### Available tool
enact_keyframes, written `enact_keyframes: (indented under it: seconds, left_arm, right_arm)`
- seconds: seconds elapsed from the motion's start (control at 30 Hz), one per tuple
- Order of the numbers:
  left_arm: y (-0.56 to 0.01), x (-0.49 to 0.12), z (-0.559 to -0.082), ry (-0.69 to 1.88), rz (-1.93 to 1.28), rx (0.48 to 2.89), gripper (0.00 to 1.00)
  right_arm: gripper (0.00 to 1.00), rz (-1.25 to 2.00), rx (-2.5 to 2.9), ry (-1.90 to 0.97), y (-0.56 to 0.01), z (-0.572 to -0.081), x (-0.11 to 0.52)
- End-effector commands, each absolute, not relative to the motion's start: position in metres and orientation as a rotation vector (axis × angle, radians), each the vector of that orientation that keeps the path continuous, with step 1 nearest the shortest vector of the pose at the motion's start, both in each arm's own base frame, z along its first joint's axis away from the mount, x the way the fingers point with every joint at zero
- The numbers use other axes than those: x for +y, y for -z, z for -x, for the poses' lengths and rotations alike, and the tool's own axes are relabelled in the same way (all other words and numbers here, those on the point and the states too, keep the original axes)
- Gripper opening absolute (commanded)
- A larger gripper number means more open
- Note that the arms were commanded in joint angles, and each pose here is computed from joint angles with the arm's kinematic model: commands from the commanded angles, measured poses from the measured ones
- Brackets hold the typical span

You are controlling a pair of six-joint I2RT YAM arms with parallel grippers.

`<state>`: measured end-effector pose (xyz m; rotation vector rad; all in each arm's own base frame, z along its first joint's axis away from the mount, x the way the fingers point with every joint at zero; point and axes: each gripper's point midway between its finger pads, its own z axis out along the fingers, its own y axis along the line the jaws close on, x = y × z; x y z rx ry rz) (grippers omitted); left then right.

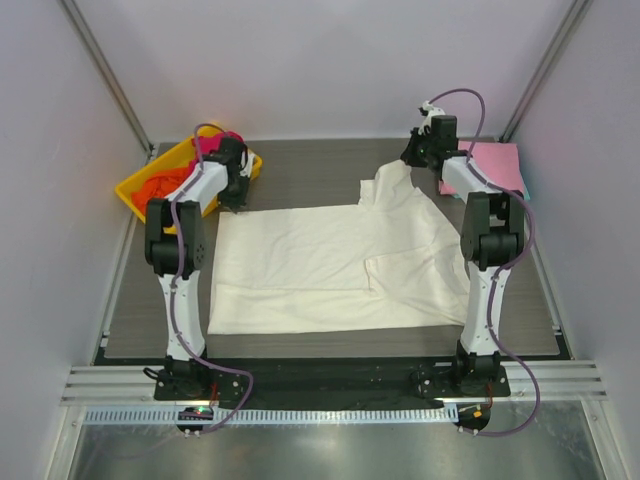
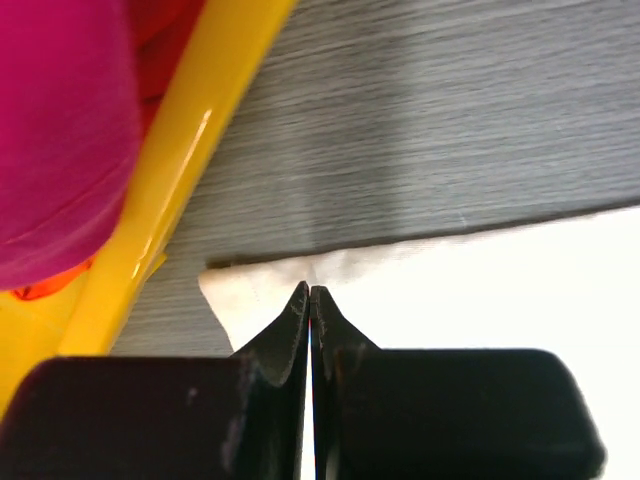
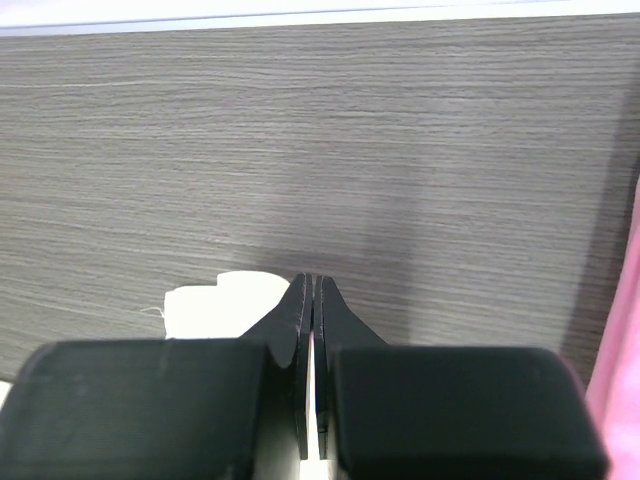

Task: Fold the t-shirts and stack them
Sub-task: Fold the tshirt

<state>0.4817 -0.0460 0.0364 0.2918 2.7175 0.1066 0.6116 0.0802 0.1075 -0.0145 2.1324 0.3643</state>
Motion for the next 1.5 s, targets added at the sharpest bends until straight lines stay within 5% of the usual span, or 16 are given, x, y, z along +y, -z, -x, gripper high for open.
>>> enact_keyframes:
  seconds: [0.0,0.4,0.87,1.1,1.23,1.3,1.47]
  left_arm:
    - [-0.071,-0.031,-0.491,-0.147,-0.173,2.638,0.01]
    - [-0.064,-0.022,-0.475,-0.184,-0.116,2.683,0.29]
    - [-0.034,-0.008,-0.477,-0.228,0.024,2.713,0.31]
    - [-0.015,-0.012,-0.475,-0.2,0.021,2.753,0.29]
    - [-0.013,-0.014,-0.475,-0.183,0.017,2.762,0.16]
    - [-0.017,-0.015,-0.476,-0.178,0.027,2.761,0.0]
    - [-0.049,-0.026,-0.478,-0.13,0.056,2.708,0.0]
  right_arm:
    - [0.01,0.017,2.013,-0.363,-0.162,-0.614,0.08]
    - [0.01,0.019,2.021,-0.373,-0.156,-0.608,0.082]
    - [0.01,0.03,2.032,-0.377,-0.151,-0.605,0.083]
    - [0.01,0.025,2.034,-0.378,-0.151,-0.603,0.082]
    - [0.01,0.022,2.039,-0.377,-0.152,-0.599,0.081]
    - [0.01,0.018,2.038,-0.377,-0.154,-0.597,0.081]
    - [0.01,-0.021,2.026,-0.355,-0.164,-0.591,0.076]
